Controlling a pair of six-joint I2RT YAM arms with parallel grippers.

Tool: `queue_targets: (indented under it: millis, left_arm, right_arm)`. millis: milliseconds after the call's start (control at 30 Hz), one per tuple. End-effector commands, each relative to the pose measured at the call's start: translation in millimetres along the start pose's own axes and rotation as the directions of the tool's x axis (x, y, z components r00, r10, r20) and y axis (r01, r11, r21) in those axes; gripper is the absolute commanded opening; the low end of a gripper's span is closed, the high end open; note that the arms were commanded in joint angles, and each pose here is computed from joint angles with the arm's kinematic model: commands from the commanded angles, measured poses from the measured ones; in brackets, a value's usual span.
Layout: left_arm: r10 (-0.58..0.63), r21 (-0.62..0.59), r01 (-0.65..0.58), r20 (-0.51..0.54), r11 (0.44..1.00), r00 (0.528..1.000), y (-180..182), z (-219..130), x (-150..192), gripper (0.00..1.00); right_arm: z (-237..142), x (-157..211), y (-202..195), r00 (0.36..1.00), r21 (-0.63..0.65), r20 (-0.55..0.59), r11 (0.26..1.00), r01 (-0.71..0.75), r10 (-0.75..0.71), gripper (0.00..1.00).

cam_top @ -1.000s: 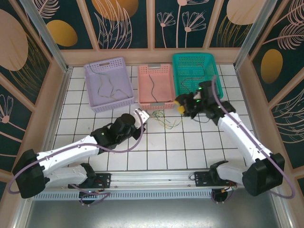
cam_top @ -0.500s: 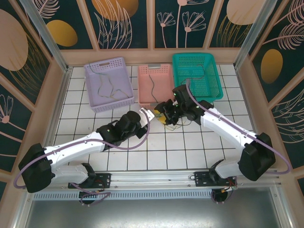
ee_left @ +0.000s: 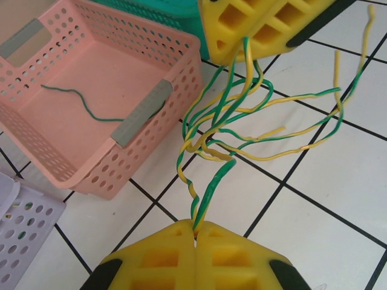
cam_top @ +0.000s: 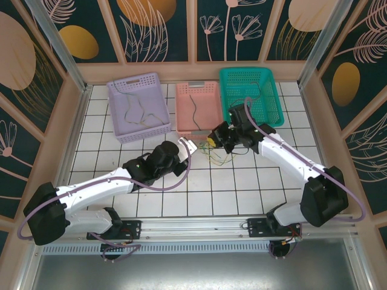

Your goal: Untangle the cables

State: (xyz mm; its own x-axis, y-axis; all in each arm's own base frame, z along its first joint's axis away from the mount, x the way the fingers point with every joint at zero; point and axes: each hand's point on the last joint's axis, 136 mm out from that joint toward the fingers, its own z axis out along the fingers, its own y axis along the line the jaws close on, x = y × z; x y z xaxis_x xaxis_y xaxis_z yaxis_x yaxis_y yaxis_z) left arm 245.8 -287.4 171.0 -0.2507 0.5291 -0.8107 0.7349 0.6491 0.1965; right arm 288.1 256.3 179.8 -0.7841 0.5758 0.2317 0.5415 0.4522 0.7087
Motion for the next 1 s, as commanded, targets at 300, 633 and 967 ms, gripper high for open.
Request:
queue_targets:
  millis: [300,633,967]
  left_arm:
    - [0.017,-0.017,-0.017,0.045,1.0,0.999,3.2,3.9,-18.3,0.0]
    - [0.025,-0.02,-0.024,0.05,1.0,0.998,3.5,5.0,-20.9,0.0]
    - [0.021,-0.021,-0.022,-0.047,1.0,0.999,1.1,6.3,21.2,0.0]
  right_arm:
    - [-7.4,27.7,4.3,0.993,-0.069,-0.104,0.995,-0.069,0.062,0.44]
    - [2.1,24.2,0.5,0.995,-0.031,-0.086,0.998,-0.046,0.043,0.02]
    - [-75.7,-41.3,11.0,0.996,-0.14,0.083,0.99,0.019,-0.007,0.0]
